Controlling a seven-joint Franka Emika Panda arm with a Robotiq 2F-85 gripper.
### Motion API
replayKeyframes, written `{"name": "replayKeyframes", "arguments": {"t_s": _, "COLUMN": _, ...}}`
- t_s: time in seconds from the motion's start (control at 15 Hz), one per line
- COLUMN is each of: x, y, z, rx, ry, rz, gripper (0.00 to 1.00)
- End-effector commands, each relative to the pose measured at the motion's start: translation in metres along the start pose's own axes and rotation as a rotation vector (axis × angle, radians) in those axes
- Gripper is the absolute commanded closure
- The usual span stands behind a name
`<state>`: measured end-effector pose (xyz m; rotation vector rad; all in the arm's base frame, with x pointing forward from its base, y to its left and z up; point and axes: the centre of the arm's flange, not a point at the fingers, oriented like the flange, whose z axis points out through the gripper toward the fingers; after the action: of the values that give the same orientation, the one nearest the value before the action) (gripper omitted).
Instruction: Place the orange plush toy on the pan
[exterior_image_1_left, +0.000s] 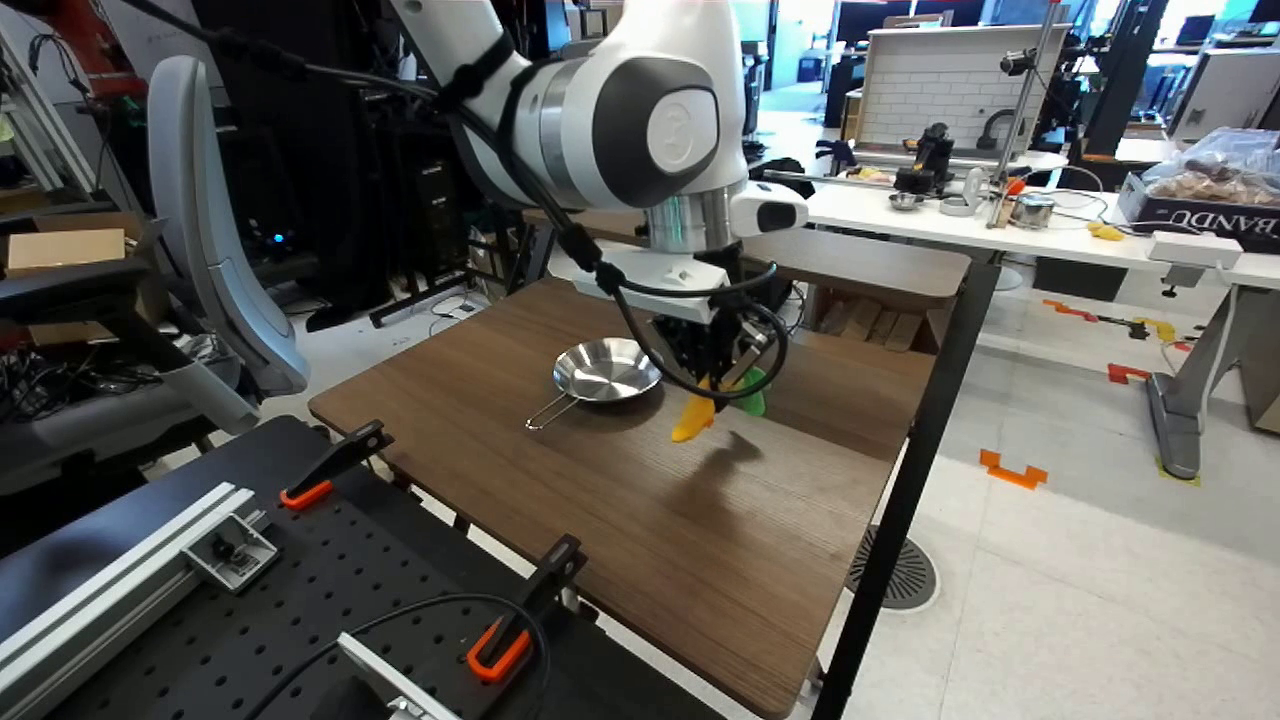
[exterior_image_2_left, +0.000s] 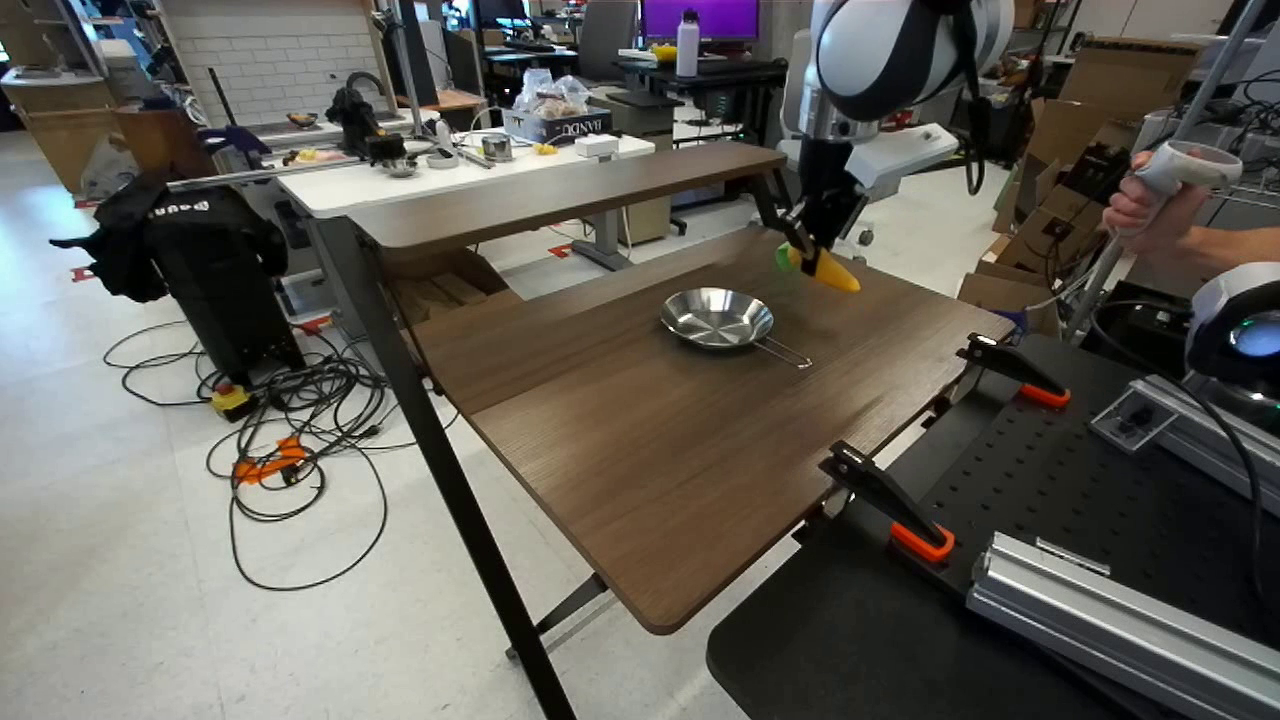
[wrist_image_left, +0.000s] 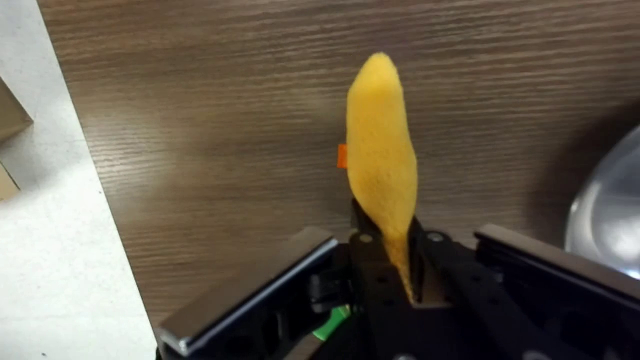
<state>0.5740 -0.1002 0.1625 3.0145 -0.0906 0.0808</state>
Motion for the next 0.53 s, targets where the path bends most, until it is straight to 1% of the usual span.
{"name": "replayKeyframes", "arguments": {"t_s": 0.0, "x": -0.007, "y": -0.028, "z": -0.046, "rx": 0.035, "ry": 0.040, "rz": -0.045, "gripper": 0.97}}
{"name": "replayKeyframes", "arguments": {"t_s": 0.2, "x": -0.002, "y": -0.056, "z": -0.065, "rx": 0.060, "ry": 0.062, "rz": -0.083, "gripper": 0.97}}
{"name": "replayKeyframes", "arguments": {"t_s": 0.47, "x": -0.002, "y": -0.090, "z": -0.068, "rx": 0.085, "ry": 0.064, "rz": -0.125, "gripper": 0.97}}
